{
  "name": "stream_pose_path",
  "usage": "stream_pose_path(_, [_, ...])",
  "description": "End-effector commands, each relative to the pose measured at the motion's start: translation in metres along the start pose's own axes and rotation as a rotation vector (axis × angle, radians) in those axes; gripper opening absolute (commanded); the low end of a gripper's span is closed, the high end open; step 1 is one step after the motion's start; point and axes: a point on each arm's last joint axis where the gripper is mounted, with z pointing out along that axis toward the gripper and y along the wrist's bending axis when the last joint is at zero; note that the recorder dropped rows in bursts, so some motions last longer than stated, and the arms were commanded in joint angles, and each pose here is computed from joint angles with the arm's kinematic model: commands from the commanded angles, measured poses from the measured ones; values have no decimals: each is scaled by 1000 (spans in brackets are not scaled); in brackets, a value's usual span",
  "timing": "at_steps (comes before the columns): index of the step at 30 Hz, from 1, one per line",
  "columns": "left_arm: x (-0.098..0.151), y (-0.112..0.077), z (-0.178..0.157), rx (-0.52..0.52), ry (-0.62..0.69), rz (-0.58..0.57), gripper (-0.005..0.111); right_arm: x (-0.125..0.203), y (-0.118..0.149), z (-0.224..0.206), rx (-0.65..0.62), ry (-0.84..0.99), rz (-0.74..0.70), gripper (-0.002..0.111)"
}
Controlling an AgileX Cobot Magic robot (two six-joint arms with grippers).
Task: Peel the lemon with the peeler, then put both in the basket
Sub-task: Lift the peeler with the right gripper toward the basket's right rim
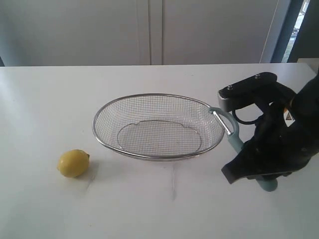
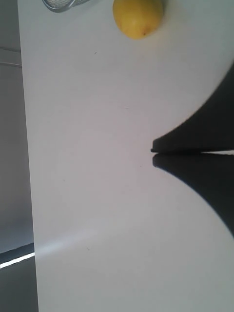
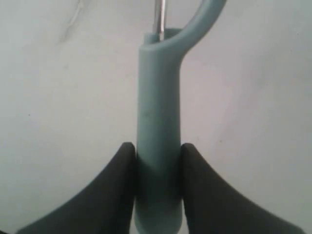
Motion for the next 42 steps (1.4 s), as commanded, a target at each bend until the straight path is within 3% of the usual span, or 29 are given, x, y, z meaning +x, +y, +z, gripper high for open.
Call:
stream_pose_path(1, [1, 0, 0, -4, -3, 0, 0, -2, -1, -4, 10, -22, -25, 1])
stream_pose_path(42, [1, 0, 0, -4, -3, 0, 0, -7, 0, -4, 3, -72, -42, 1])
